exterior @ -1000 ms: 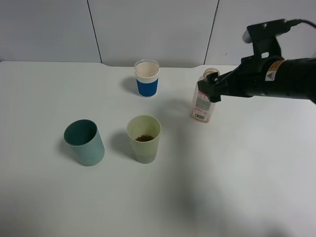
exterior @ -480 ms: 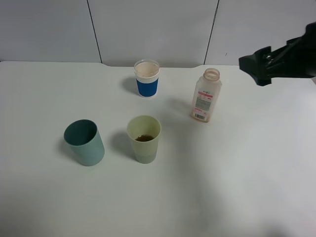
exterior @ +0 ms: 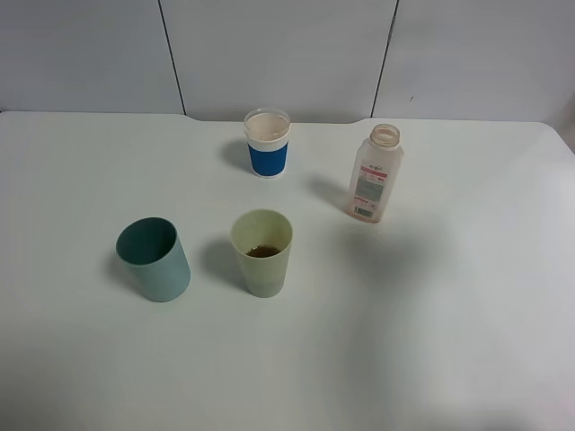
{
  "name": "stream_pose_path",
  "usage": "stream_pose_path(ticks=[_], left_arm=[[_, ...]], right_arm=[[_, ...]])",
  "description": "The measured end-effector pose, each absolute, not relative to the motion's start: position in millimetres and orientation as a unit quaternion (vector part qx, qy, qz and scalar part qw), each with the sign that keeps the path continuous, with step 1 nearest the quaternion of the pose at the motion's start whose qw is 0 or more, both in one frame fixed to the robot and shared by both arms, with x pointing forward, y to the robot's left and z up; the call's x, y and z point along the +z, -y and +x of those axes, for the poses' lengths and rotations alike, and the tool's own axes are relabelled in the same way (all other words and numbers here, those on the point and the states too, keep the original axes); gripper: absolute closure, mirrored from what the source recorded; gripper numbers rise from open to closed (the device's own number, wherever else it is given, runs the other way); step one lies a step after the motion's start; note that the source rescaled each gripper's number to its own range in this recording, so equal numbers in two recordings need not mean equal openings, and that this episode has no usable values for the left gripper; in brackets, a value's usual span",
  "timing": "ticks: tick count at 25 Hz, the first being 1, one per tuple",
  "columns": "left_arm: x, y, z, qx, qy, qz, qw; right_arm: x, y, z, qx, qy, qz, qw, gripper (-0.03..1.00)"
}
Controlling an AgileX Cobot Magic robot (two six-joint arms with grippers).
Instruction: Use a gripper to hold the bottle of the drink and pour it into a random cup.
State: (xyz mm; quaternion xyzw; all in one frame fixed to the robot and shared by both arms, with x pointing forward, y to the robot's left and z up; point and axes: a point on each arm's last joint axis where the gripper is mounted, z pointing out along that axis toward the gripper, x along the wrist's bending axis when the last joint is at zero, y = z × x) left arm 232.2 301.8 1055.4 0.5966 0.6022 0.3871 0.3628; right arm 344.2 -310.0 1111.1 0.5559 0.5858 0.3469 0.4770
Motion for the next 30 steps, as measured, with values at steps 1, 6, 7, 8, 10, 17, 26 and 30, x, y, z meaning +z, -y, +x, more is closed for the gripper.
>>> stream_pose_path(ticks=[1, 6, 7, 8, 10, 17, 26, 30], left_arm=[[1055.4, -301.8, 232.2, 0.387, -0.602, 0.597, 0.363], [1055.4, -301.8, 232.2, 0.387, -0.602, 0.597, 0.363], [1055.4, -301.8, 232.2, 0.387, -0.602, 0.597, 0.363], [1055.4, -301.8, 232.2, 0.387, -0.602, 0.597, 0.363], [1055.4, -301.8, 232.2, 0.387, -0.602, 0.597, 0.363], [1055.4, -301.8, 232.2, 0.387, -0.602, 0.597, 0.363], [1055.4, -301.8, 232.2, 0.387, -0.602, 0.597, 0.363], [1055.4, -301.8, 232.2, 0.387, -0.602, 0.597, 0.363]], right_arm=[[1113.3, 311.3, 333.1, 0.349, -0.577, 0.557, 0.485, -0.01], [1112.2, 312.1, 281.5, 0.366, -0.549, 0.572, 0.488, -0.01], [1110.5, 312.2, 273.2, 0.366, -0.546, 0.575, 0.487, -0.01], [1109.2, 312.2, 264.2, 0.370, -0.541, 0.575, 0.490, -0.01], [1104.6, 312.5, 247.8, 0.373, -0.535, 0.579, 0.490, -0.01], [1081.8, 308.8, 216.6, 0.362, -0.550, 0.618, 0.430, -0.01], [1071.3, 304.6, 212.0, 0.343, -0.574, 0.642, 0.374, -0.01], [1071.0, 304.6, 211.9, 0.342, -0.574, 0.643, 0.373, -0.01]])
